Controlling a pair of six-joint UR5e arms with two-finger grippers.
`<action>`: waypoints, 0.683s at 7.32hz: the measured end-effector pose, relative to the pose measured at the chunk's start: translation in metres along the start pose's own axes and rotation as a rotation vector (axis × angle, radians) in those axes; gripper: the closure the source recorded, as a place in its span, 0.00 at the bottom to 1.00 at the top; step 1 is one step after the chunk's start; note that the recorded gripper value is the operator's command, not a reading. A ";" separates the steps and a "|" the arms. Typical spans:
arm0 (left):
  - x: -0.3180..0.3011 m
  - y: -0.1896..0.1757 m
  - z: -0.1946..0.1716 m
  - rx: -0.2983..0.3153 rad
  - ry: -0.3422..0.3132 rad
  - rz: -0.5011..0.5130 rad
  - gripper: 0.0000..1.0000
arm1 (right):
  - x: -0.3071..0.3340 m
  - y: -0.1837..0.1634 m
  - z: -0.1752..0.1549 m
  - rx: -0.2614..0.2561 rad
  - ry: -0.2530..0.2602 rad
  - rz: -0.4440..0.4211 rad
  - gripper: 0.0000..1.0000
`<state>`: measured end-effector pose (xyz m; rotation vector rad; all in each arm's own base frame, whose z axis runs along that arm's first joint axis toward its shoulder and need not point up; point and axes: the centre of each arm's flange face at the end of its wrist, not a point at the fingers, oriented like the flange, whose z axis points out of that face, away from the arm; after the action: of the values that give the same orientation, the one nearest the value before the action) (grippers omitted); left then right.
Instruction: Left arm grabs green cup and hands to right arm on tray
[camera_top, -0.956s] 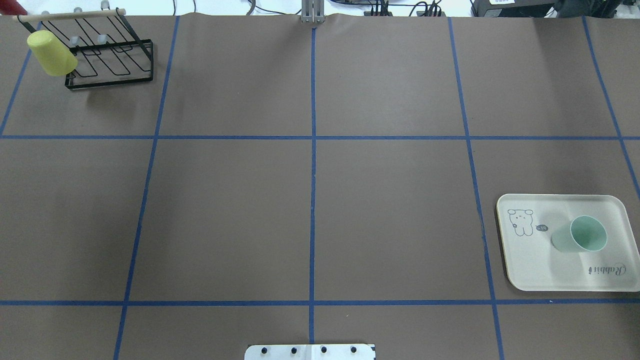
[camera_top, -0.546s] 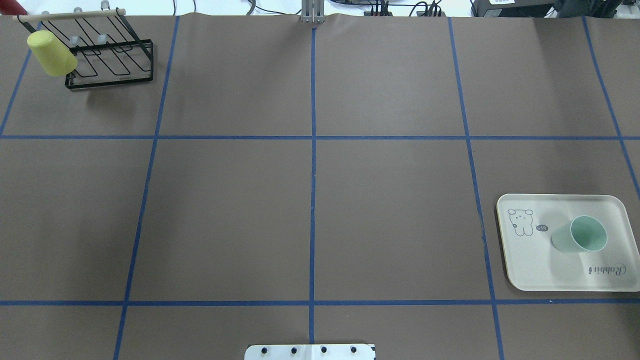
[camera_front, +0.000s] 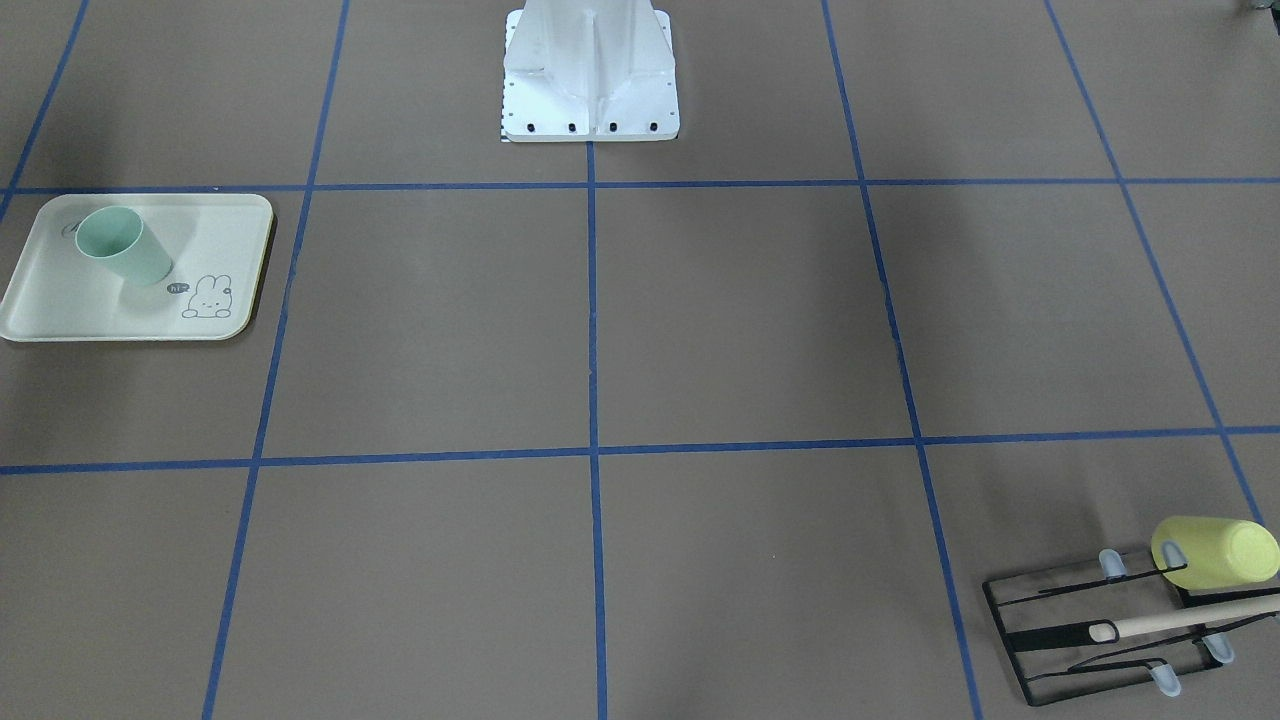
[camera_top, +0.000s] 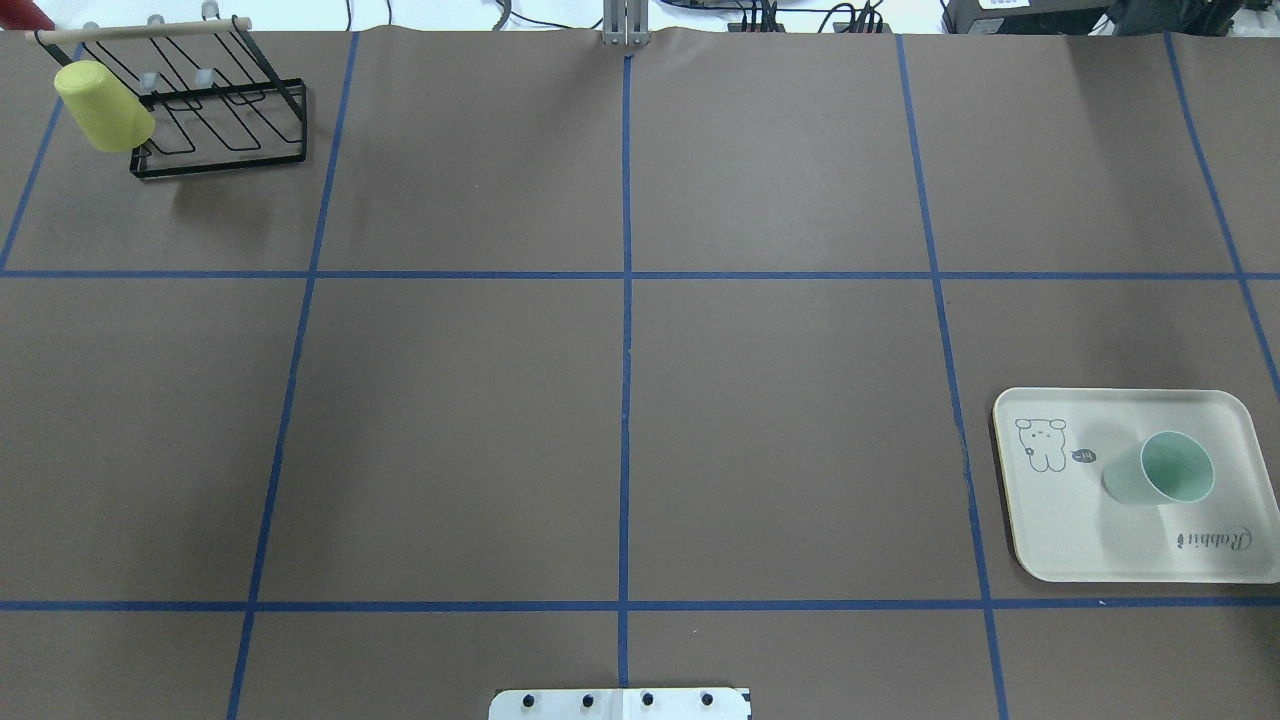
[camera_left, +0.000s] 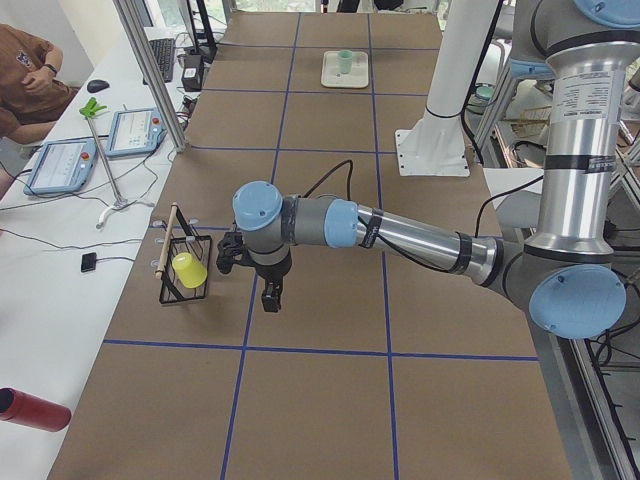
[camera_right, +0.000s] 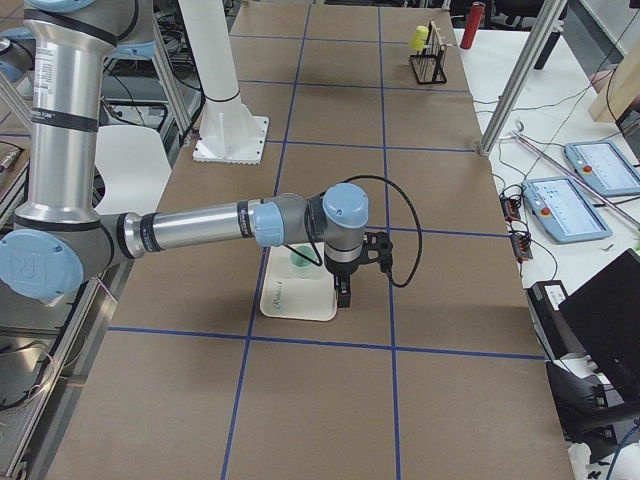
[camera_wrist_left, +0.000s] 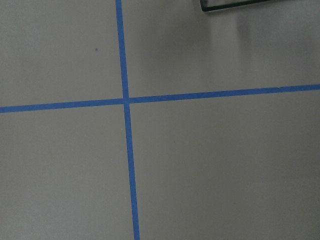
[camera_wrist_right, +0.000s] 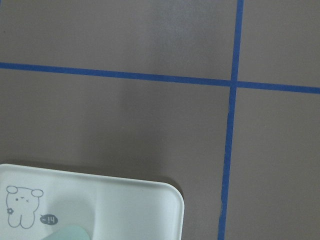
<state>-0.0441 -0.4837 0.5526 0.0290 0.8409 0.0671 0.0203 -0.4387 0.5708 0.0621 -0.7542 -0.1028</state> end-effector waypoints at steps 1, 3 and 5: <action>0.000 0.006 0.000 0.000 0.003 -0.001 0.00 | 0.001 -0.003 -0.002 0.000 0.030 -0.002 0.00; -0.002 0.017 0.002 -0.005 0.004 -0.008 0.00 | 0.002 -0.004 -0.002 0.001 0.049 0.001 0.00; -0.011 0.027 0.010 -0.019 0.000 -0.015 0.00 | 0.004 -0.004 -0.001 -0.002 0.055 0.006 0.00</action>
<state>-0.0451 -0.4578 0.5690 0.0050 0.8404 0.0608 0.0234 -0.4431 0.5726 0.0604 -0.6988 -0.0958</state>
